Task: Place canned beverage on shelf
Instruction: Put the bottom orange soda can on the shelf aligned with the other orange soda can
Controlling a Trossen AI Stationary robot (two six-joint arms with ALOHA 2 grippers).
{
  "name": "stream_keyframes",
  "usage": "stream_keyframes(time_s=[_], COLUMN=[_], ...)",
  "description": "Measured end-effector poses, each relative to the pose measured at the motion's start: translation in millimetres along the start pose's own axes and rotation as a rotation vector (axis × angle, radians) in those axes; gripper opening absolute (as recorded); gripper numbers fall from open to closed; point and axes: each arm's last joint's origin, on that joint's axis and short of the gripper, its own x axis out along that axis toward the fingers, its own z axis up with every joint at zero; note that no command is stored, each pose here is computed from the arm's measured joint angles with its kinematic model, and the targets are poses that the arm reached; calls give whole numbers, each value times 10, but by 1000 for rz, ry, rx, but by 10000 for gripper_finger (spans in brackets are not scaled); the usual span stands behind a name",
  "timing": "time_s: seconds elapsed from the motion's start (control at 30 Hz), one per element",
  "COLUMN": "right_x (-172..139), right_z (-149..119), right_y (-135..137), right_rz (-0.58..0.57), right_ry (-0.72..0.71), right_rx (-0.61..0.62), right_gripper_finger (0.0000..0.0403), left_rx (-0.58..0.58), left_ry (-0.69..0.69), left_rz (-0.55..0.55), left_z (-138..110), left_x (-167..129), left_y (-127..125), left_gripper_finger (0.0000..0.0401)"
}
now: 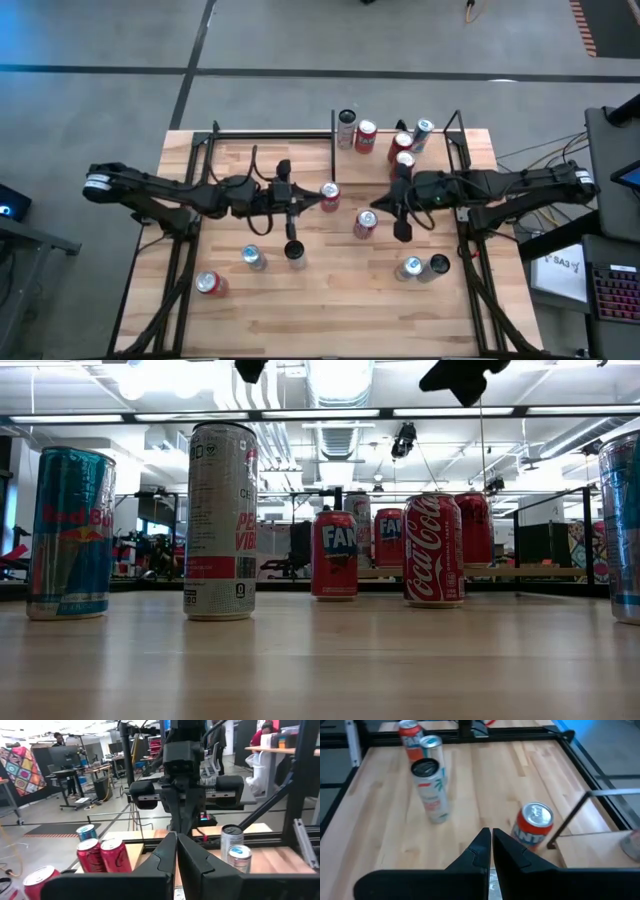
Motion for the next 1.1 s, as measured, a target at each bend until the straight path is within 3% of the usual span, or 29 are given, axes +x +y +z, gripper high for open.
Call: stream_keyframes(time_s=[0.13,0.27,0.7,0.87,1.0,1.1], right_x=[-6,-6,-14,-14,-14,-14], right_z=[12,14,6,6,7,10], right_y=[49,50,47,46,46,47], right_rz=[20,20,19,18,18,18], right_ry=[-17,-19,-14,-14,-14,-18], right_rx=[-36,-70,-162,-165,-165,-164], right_gripper_finger=[9,9,9,9,9,9], left_rx=[-27,-58,-147,-277,-446,-511], left_ry=[-2,95,666,912,1024,1072], left_rz=[-18,-39,-30,-2,9,14], left_z=[98,172,503,608,691,719], left_x=[2,9,-295,-572,-726,-814], left_y=[-45,-77,-47,-76,-154,-251], left_gripper_finger=[0,0,0,0,0,0])
